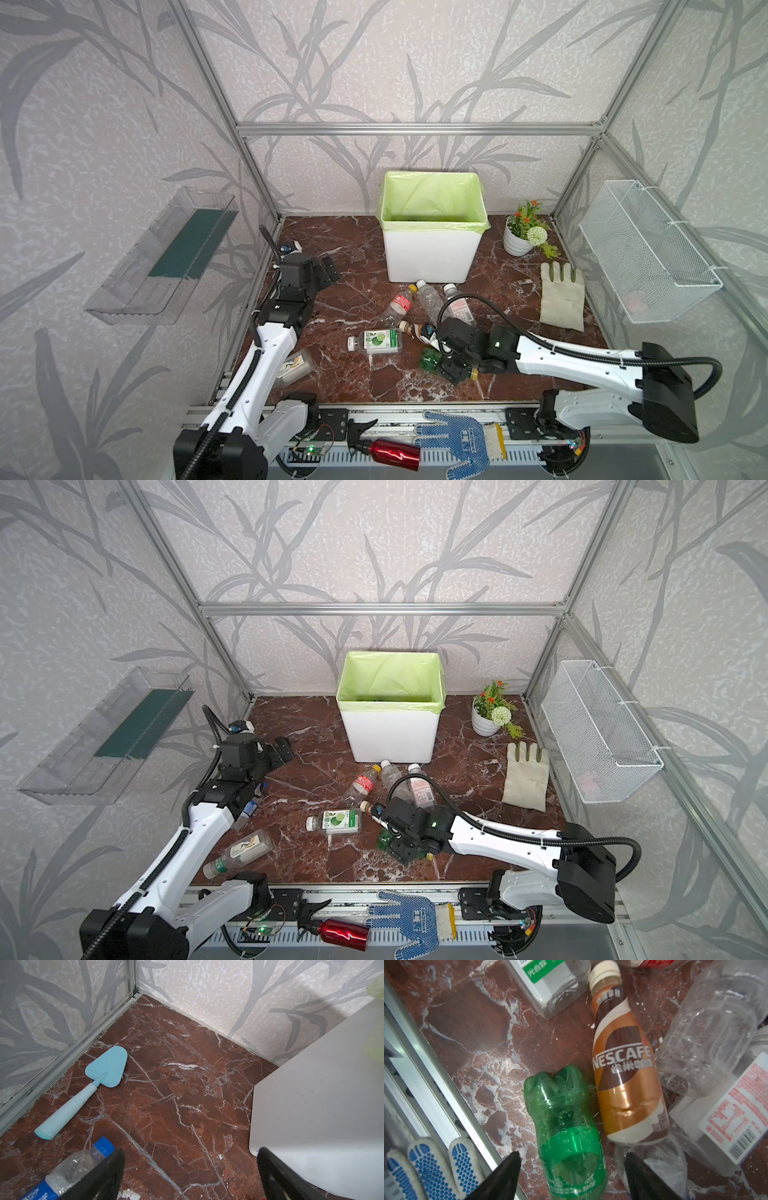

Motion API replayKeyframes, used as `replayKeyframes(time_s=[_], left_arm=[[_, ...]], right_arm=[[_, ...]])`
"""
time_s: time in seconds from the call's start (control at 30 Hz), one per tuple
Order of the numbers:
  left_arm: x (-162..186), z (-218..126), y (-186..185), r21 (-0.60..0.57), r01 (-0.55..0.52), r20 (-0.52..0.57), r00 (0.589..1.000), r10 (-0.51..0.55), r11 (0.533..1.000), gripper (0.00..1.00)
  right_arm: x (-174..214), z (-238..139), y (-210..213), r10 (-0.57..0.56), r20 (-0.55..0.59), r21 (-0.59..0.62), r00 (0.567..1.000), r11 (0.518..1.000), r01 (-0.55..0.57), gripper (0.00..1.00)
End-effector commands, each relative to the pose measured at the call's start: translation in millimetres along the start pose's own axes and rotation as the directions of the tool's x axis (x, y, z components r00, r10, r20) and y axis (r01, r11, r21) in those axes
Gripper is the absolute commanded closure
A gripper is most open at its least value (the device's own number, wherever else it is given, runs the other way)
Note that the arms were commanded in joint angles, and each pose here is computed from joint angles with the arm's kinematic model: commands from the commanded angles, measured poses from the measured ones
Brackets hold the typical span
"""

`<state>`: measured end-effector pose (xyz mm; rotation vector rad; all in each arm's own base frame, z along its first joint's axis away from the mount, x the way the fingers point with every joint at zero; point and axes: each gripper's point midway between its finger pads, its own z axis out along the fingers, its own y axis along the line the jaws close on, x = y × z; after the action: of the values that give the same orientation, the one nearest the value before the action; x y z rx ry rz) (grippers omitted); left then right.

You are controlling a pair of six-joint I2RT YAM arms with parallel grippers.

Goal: Throw the plastic bottles in the bin
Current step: 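Withdraw the left gripper while the right gripper reaches to another green bottle, then lift the green bottle with the right gripper over the bin and drop it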

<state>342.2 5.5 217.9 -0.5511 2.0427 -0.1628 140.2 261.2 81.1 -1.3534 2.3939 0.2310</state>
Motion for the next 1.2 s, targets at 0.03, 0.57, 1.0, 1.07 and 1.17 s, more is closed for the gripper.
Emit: replayKeyframes(time_s=[0.03,0.57,1.0,1.07,1.17], left_arm=[[2,0,2,0.000,0.018,-0.005,1.000,-0.018,1.000,0.01],[9,-2,10,-0.017,0.000,-0.023,1.000,-0.001,1.000,0.01],[14,-4,19,-0.034,-0.003,-0.027,1.000,0.002,0.999,0.01],[15,-4,19,-0.035,-0.003,-0.029,1.000,0.002,0.999,0.01],[17,-4,20,-0.037,-0.005,-0.033,0.999,0.004,0.999,0.01]], right_arm=[[5,2,8,-0.051,-0.082,-0.012,0.995,0.999,0.050,0.21],[10,41,19,-0.102,-0.318,-0.003,0.943,0.994,0.106,0.28],[-1,50,30,-0.153,-0.367,-0.039,0.917,0.988,0.149,0.42],[-16,42,30,-0.160,-0.326,-0.033,0.932,0.987,0.158,0.46],[-53,16,24,-0.169,-0.236,0.010,0.957,0.984,0.177,0.49]])
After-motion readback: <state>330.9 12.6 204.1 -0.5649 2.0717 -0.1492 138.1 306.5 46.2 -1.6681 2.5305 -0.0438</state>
